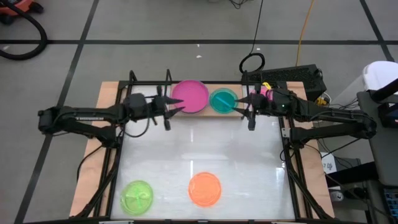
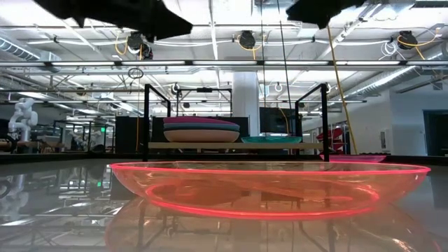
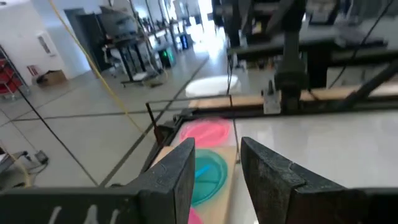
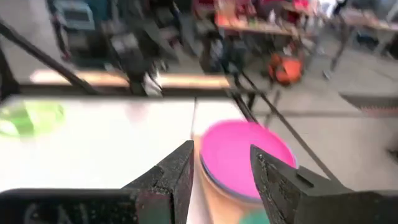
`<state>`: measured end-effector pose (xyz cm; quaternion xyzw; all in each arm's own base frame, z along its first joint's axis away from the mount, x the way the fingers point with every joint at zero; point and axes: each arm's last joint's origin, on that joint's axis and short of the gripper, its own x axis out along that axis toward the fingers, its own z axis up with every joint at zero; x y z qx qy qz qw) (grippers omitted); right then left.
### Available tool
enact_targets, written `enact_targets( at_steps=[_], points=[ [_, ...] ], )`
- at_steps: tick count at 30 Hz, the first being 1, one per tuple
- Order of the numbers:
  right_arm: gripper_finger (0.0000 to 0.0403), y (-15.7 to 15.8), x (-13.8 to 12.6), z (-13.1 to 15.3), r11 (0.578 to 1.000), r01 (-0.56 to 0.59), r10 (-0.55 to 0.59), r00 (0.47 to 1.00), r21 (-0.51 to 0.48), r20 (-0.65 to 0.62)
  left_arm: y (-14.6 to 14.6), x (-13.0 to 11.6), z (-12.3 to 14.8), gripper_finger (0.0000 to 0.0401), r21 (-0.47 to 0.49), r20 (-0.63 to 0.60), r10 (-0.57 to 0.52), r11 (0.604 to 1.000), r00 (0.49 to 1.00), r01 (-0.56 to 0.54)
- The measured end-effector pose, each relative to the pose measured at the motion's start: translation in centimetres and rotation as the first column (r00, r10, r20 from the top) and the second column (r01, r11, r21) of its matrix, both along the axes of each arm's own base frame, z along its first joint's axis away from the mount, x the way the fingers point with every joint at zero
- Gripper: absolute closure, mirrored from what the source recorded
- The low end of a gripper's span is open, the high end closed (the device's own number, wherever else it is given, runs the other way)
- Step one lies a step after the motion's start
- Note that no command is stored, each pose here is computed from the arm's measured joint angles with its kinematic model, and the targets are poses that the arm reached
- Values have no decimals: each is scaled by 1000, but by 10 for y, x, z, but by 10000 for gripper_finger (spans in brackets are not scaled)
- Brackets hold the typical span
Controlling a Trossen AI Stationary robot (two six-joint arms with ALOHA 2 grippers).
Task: Place and stack plates onto a shelf
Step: Adjust the shelf
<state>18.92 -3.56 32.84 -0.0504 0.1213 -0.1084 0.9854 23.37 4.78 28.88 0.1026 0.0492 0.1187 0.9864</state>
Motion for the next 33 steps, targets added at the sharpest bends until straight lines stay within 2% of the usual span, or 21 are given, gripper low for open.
enact_targets(
  at_steps=[7,13,19,22,27,33],
  points=[
    [262,0,-8,-19,997,28,-10,967,68,-255,-10,-22,-21,265,-63,71,-22,998,997,27],
    [262,-1,-7,-42,982,100,-18,893,160,-450,-12,-24,-29,265,-59,90,-29,998,996,35],
    [262,-3,-1,-59,970,154,-18,818,189,-574,-12,-23,-30,265,-24,83,-32,999,996,34],
    [262,-6,-5,-67,955,212,-25,757,209,-653,-12,-23,-30,265,-23,82,-32,999,996,34],
    [262,-11,-12,-85,912,346,-36,600,219,-799,-12,-23,-30,265,-18,85,-32,999,996,34],
    [262,-22,-7,-103,907,419,-161,413,30,-896,-12,-23,-27,265,-12,108,-32,999,994,34]
  ],
)
